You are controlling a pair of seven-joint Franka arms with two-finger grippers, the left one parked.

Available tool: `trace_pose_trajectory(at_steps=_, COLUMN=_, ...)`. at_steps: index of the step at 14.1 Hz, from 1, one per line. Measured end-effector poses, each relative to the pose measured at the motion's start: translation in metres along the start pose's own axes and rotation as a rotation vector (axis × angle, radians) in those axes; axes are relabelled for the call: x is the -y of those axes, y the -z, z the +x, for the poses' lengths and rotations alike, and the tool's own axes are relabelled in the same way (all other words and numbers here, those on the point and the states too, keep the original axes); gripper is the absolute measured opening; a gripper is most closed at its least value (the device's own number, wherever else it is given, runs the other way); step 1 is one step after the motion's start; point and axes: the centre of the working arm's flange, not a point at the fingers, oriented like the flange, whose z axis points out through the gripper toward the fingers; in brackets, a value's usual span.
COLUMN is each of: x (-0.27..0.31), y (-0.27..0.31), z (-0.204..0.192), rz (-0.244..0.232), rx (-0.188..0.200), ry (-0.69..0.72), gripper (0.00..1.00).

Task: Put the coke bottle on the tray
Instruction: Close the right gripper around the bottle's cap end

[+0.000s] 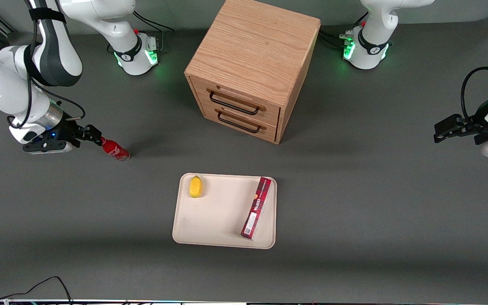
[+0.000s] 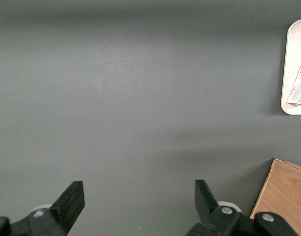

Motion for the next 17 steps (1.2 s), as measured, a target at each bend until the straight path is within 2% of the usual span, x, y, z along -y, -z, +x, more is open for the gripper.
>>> trace_pose_trajectory(at_steps=1, x=0.0, y=-0.005, z=-0.005, rz=0.001, rx=0.005, ry=-0.001, gripper=0.78)
trace_pose_trajectory(at_steps=2, x=-0.001, y=-0.01, z=-0.009, rz=0.0, rx=0.003, ry=-0.002, gripper=0.74)
trace_pose_trajectory(at_steps=6, x=-0.003, y=-0.043, z=-0.029, rz=-0.005, rx=-0.024, ry=0.008, gripper=0.7)
trace_pose_trajectory(at_steps=8, x=-0.008, y=-0.05, z=-0.034, rz=-0.004, rx=-0.019, ry=0.01, gripper=0.69)
trace_pose_trajectory(at_steps=9, x=-0.01, y=-0.051, z=-0.035, rz=-0.004, rx=-0.018, ry=0.009, gripper=0.64)
trace_pose_trajectory(at_steps=10, x=-0.01, y=-0.05, z=-0.035, rz=-0.004, rx=-0.019, ry=0.009, gripper=0.64)
trace_pose_trajectory(at_steps=12, x=-0.01, y=-0.049, z=-0.036, rz=-0.004, rx=-0.021, ry=0.011, gripper=0.48)
trace_pose_trajectory(at_steps=13, x=-0.01, y=-0.049, z=-0.035, rz=-0.004, rx=-0.021, ry=0.012, gripper=0.34)
trace_pose_trajectory(at_steps=14, x=-0.009, y=-0.049, z=-0.035, rz=-0.004, rx=-0.024, ry=0.015, gripper=0.31)
trace_pose_trajectory(at_steps=17, x=0.0, y=-0.043, z=-0.027, rz=-0.008, rx=-0.048, ry=0.037, gripper=0.31)
